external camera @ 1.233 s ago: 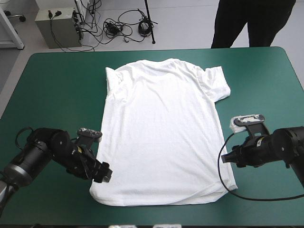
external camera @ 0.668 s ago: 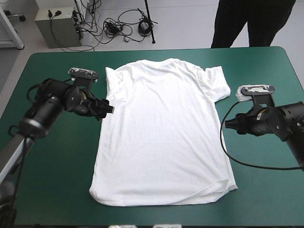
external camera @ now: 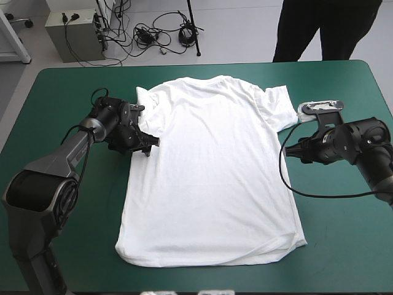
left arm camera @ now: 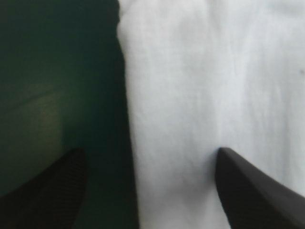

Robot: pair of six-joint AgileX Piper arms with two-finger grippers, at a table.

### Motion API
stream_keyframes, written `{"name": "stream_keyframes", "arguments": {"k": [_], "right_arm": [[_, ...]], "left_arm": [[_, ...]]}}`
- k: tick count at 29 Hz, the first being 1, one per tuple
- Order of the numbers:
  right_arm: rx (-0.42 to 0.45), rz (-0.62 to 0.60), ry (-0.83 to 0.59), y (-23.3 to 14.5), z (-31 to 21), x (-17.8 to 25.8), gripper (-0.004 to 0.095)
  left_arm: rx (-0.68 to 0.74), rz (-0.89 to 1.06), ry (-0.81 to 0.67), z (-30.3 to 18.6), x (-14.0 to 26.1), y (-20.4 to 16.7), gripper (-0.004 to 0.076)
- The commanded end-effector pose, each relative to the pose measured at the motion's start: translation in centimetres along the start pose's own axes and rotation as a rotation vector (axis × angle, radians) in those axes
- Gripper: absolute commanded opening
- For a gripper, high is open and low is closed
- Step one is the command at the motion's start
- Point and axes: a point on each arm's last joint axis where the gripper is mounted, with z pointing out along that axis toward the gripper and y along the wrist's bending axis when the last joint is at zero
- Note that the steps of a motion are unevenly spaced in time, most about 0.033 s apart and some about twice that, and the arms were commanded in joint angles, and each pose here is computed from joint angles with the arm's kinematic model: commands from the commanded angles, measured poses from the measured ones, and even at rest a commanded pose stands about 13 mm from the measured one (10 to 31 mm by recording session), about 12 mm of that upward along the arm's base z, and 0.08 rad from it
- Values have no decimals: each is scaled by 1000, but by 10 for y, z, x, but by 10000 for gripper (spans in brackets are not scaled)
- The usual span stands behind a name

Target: Fold the cloth

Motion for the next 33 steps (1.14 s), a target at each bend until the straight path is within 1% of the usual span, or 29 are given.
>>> {"name": "stream_keyframes", "arguments": {"k": [1, 2, 4, 5, 6, 7, 10, 16, 20, 27, 33], "right_arm": [[6, -19, -84, 0, -3, -13, 494], [7, -20, -77, 0, 1, -14, 494], [4, -20, -60, 1, 12, -17, 494], [-1, -17, -43, 2, 22, -18, 494], [-1, -18, -38, 3, 27, -19, 494], [-2, -19, -35, 3, 33, -21, 494], [-6, -19, -46, 5, 49, -28, 494], [-8, -20, -48, 8, 73, -58, 494], [-49, -22, 21, 14, 101, -70, 494], [-75, -1, 112, 18, 142, -67, 494], [-85, 9, 156, 20, 162, -62, 494]], "left_arm": [[15, -6, -92, -26, -7, -1, 477], [16, -8, -99, -26, -8, -1, 443], [16, -8, -101, -26, -8, -1, 347], [16, -8, -99, -25, -8, -1, 244], [16, -8, -97, -25, -8, -1, 198], [16, -8, -97, -24, -8, -1, 130], [15, -8, -90, -20, -9, -1, -10], [17, 1, -87, -18, -9, -2, -9], [17, 1, -82, -18, -9, -2, -9], [17, 1, -77, -18, -8, -2, -9], [17, 2, -77, -18, -8, -2, -9]]}}
